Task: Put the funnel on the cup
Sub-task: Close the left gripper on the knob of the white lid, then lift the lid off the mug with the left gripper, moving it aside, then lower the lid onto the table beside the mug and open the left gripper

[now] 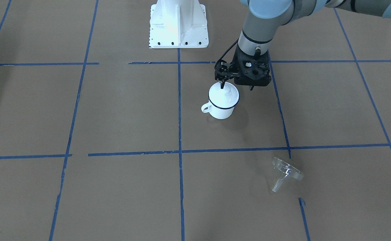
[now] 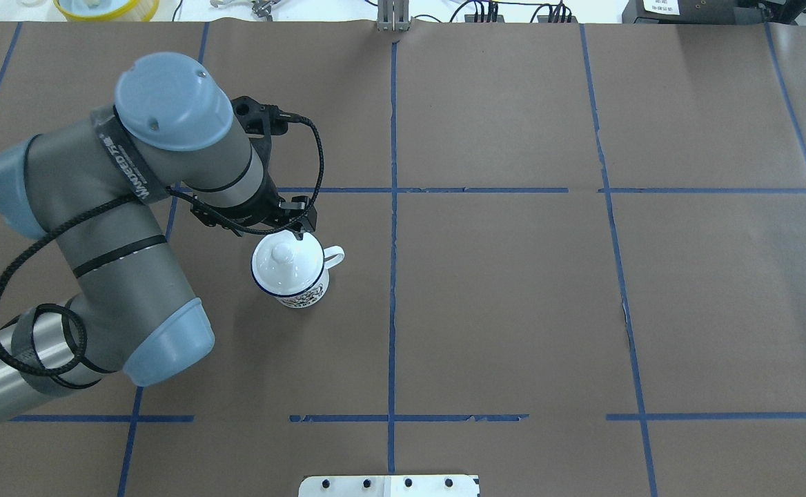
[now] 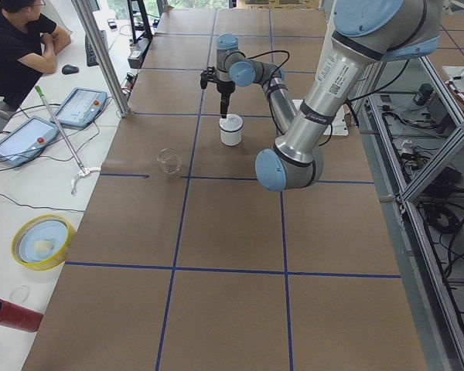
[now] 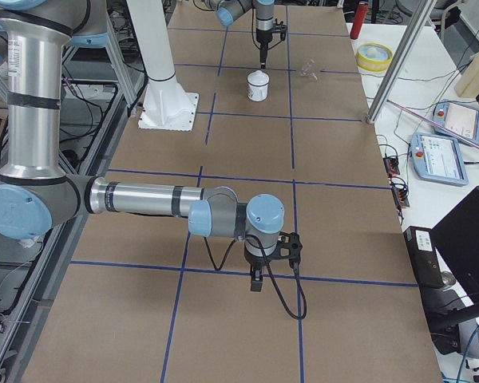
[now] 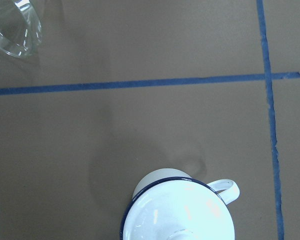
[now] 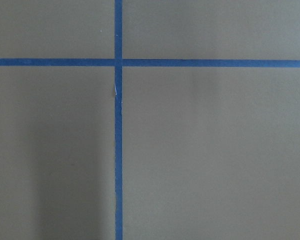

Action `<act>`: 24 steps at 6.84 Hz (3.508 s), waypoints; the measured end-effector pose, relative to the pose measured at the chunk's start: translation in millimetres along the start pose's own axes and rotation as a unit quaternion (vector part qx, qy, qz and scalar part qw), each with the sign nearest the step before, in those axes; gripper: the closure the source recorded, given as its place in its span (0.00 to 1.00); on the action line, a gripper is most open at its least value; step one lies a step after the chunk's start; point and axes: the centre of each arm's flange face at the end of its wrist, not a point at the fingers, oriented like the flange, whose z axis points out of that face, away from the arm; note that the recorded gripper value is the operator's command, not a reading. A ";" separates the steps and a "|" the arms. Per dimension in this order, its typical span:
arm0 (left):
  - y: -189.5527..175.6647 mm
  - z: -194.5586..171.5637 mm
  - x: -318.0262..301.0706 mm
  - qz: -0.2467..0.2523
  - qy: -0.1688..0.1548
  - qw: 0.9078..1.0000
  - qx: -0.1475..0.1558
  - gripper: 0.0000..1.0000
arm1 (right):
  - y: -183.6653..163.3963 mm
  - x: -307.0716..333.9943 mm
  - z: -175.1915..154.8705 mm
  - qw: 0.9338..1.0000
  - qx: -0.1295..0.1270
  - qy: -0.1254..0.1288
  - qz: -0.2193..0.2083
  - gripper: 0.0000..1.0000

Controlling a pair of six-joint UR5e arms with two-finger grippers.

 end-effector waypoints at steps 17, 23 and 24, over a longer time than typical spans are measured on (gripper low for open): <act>7.1 -32.4 -4.9 0.018 0.003 1.000 0.017 1.00 | -0.3 -0.2 -0.2 1.000 0.000 0.000 0.000 0.00; 12.0 7.8 -120.7 0.060 -0.006 0.997 0.038 1.00 | 0.1 0.3 0.3 1.000 0.000 0.000 0.000 0.00; 13.3 36.5 -129.2 0.053 0.003 0.998 0.039 1.00 | -0.1 0.1 0.1 1.000 0.000 0.000 0.000 0.00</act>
